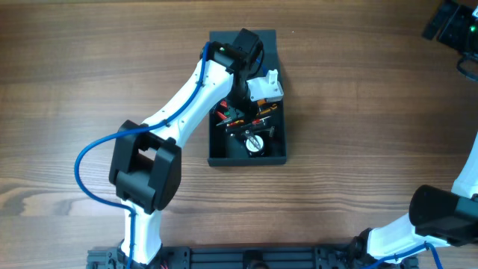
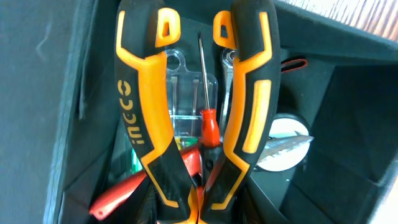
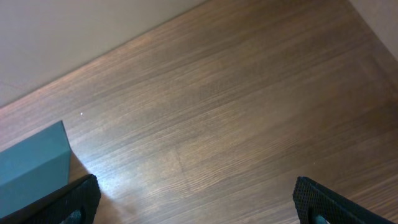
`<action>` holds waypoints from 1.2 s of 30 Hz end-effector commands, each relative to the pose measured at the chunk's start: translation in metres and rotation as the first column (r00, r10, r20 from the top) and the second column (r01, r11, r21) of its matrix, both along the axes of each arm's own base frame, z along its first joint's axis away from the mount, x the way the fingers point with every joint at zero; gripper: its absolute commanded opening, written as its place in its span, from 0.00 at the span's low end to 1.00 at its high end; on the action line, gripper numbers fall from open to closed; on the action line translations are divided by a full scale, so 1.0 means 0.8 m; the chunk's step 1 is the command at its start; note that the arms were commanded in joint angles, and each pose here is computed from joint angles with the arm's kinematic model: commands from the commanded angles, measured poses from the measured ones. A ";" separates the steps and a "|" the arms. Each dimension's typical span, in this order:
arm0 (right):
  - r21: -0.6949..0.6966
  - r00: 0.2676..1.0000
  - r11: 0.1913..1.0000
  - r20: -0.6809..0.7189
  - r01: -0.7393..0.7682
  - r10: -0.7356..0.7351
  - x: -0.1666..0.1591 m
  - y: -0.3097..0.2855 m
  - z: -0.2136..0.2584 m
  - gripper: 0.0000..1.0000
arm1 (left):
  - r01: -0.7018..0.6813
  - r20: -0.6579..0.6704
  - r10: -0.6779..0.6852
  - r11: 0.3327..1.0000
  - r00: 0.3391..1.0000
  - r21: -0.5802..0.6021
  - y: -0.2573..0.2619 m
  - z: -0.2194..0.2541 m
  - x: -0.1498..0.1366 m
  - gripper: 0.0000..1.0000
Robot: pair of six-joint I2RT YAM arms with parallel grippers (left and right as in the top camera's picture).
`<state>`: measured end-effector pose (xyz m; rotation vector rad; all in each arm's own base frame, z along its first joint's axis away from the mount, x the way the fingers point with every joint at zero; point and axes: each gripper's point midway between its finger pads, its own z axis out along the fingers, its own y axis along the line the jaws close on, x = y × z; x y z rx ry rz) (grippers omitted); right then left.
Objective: Pack container
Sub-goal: 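Lower the orange-black pliers into the green box and release them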
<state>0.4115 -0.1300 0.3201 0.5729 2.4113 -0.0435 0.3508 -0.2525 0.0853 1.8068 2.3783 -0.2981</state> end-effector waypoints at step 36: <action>0.106 0.927 0.921 0.065 -0.374 0.369 0.012 0.070 -0.001 0.97 | -0.299 0.159 0.310 0.950 0.937 -0.090 0.018 0.073 0.058 1.00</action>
